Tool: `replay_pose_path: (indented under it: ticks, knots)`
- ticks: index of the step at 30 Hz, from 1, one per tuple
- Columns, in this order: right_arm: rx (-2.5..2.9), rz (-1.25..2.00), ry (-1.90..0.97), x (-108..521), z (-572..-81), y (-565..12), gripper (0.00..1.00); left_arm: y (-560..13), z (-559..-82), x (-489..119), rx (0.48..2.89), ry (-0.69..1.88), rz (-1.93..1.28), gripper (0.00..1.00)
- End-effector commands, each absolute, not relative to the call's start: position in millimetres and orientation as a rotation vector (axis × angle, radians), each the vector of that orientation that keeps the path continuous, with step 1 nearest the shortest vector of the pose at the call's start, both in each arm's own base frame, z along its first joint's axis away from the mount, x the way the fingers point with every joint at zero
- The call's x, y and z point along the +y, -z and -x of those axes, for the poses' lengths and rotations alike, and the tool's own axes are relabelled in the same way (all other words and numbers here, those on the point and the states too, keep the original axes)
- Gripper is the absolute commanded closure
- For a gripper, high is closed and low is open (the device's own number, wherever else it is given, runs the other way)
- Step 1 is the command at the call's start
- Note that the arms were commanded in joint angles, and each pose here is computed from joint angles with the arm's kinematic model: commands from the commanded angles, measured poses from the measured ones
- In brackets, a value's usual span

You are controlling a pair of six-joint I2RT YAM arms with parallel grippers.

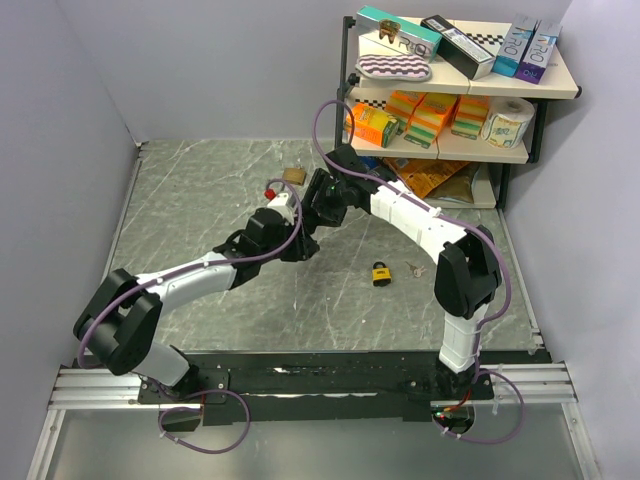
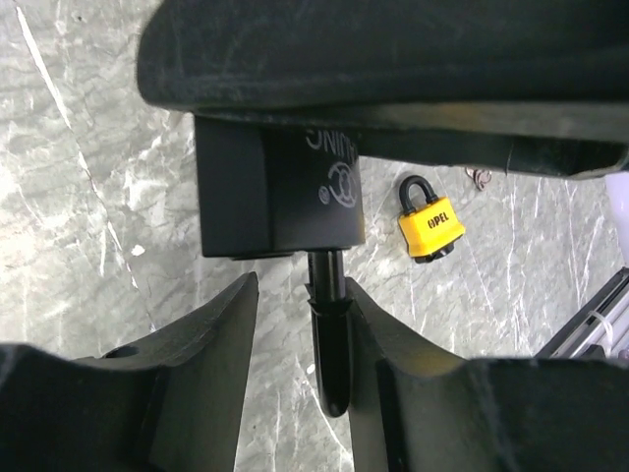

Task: Lock with the key
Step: Pick up the lock from the center of the board.

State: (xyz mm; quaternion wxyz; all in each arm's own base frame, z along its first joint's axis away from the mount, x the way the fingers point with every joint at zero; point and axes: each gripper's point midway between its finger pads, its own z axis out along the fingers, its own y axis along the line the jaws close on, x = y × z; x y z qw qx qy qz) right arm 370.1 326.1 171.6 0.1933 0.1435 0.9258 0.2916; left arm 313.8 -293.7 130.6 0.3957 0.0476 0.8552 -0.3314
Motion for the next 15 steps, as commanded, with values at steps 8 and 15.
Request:
replay_pose_path:
  ticks: [8,15]
  knots:
    - [2.513,-0.394,-0.924,333.6,-368.1,-208.1,1.0,-149.7,-320.3,-299.5,2.119,0.836,-0.11,0.88]
    - [2.482,-0.293,-0.953,336.1,-368.0,-214.7,0.38,-162.4,-317.6,-296.0,2.114,0.805,-0.163,0.99]
